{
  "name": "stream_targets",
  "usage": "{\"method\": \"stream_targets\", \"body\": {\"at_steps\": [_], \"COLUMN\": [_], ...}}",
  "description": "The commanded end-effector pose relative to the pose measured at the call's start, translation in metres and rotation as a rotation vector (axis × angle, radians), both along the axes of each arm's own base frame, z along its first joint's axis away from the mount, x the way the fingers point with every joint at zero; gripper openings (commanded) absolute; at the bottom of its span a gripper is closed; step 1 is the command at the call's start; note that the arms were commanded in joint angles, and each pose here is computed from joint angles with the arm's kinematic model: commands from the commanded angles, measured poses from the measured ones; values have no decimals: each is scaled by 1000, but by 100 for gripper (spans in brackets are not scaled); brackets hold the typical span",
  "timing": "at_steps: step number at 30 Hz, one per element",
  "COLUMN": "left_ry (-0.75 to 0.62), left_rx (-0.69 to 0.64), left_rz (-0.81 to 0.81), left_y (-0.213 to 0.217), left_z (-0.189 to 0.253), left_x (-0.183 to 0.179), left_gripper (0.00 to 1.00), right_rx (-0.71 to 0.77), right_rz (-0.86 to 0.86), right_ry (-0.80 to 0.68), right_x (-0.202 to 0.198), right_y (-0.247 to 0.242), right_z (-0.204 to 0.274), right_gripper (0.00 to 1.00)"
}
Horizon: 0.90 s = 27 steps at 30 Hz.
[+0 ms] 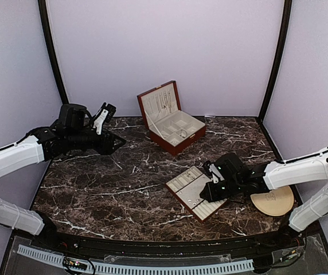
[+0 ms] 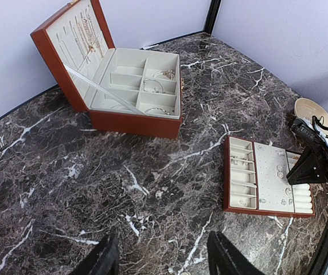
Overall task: Organize the mixed jewelry
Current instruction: Adjust the earring on the earring holder.
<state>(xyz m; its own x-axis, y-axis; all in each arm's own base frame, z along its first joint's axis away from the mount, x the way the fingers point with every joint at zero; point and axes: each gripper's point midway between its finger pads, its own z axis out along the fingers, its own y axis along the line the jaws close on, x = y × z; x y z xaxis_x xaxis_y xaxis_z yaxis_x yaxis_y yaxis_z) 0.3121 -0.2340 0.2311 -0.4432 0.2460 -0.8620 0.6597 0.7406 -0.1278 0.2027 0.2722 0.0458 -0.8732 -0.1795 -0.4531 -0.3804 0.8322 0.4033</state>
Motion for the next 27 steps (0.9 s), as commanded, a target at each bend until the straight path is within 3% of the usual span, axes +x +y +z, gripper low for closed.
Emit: {"method": "stream_targets", "body": {"at_steps": [1,19,27], "left_ry": [-5,1,30], "left_rx": [-9,-12,-35], "left_rz": [9,10,28], "left_y": [3,3,5], "left_z": [1,-1,-6], "left_x": [0,-1,-5], "left_gripper": [54,54,54], "right_rx": [2,-28,-4], "right_rz": [10,22,3], "right_ry": [-7,-31,-96], "right_x": [3,3,12], "right_y": [3,8,8], "right_z": [-2,5,33], "right_gripper": [10,10,18]}}
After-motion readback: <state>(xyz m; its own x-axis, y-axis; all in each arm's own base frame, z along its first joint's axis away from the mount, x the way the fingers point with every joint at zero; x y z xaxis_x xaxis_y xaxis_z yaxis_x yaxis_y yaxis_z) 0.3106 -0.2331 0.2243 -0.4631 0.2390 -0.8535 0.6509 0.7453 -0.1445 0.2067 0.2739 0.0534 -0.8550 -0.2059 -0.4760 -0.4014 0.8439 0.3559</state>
